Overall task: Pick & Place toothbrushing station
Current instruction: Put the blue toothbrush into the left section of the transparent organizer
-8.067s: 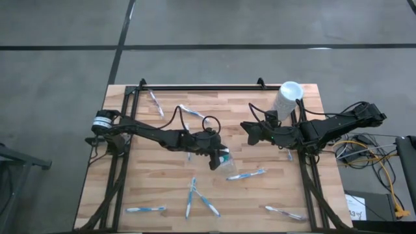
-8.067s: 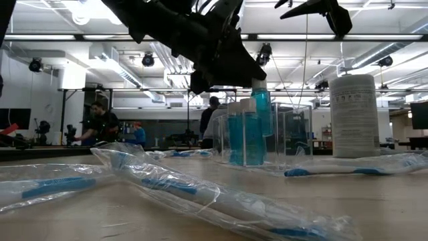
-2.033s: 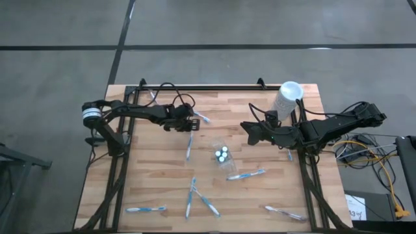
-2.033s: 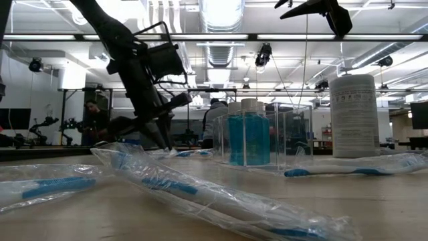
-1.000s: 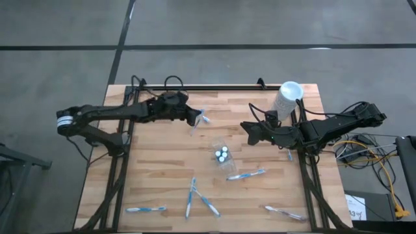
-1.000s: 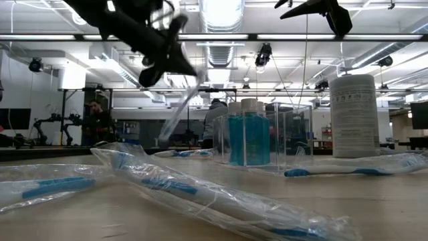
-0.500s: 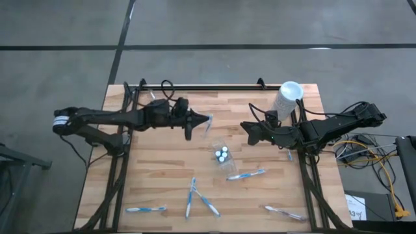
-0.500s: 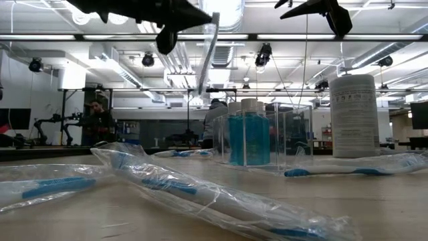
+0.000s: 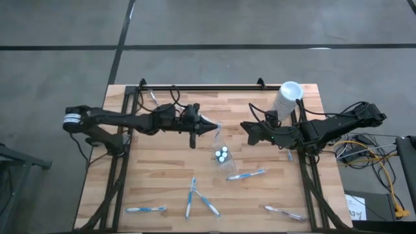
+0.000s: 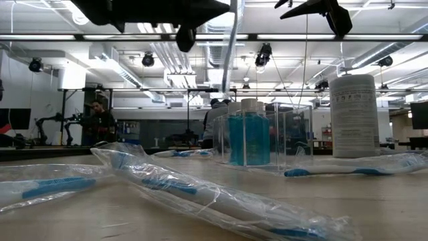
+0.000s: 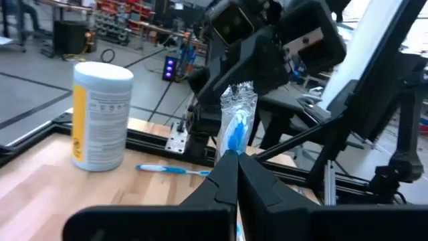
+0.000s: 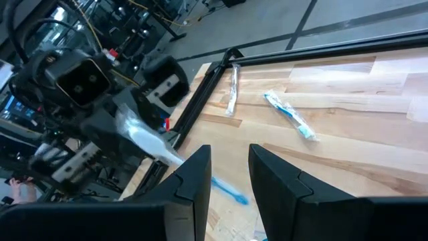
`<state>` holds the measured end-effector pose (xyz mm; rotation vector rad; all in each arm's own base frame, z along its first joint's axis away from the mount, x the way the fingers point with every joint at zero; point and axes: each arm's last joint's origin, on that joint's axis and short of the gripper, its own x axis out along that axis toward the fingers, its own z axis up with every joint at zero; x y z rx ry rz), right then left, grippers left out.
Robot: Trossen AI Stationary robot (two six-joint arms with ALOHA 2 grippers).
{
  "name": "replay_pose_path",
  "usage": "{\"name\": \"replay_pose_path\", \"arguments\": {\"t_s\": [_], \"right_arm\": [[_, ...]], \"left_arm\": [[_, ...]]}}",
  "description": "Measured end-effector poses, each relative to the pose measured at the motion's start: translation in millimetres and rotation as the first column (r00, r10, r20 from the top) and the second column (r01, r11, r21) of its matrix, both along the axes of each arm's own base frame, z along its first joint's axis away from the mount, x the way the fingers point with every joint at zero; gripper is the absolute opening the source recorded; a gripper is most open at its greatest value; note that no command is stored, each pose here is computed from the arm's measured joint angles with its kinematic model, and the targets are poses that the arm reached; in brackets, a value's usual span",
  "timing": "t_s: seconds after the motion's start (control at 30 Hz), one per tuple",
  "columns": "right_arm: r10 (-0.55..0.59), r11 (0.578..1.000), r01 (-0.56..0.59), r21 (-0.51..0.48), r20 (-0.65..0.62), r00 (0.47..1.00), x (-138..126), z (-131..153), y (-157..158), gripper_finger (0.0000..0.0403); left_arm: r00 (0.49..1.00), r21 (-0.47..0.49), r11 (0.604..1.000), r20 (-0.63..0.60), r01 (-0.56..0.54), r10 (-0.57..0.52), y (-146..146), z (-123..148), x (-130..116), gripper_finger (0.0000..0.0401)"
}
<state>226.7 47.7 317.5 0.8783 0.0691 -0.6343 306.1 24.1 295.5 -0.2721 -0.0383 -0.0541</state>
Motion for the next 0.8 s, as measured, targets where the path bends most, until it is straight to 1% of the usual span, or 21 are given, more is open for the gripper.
{"name": "replay_pose_path", "arguments": {"t_s": [0.13, 0.27, 0.57, 0.8], "right_arm": [[0.000, 1.000, 0.000, 0.000, 0.000, 1.000, 0.0, 0.0, 0.1, 0.0098], [0.000, 1.000, 0.000, 0.001, 0.000, 1.000, 0.0, 0.0, 0.0, 0.0098], [0.000, 1.000, 0.000, 0.000, 0.000, 1.000, 0.0, 0.0, 0.1, 0.0098], [0.000, 1.000, 0.000, 0.002, 0.001, 1.000, 0.0, 0.0, 0.1, 0.0098]], "left_arm": [[1.000, -0.002, 1.000, 0.015, 0.009, -0.009, 0.7, -9.9, 10.5, 0.0001], [1.000, -0.003, 1.000, -0.010, 0.008, -0.008, 1.5, -19.9, 16.9, 0.0003], [0.997, 0.070, 0.997, -0.073, -0.016, 0.021, 6.0, -42.2, 28.5, 0.0003], [0.992, 0.057, 0.997, -0.115, -0.049, 0.055, 10.0, -59.7, 36.9, 0.0002]]}}
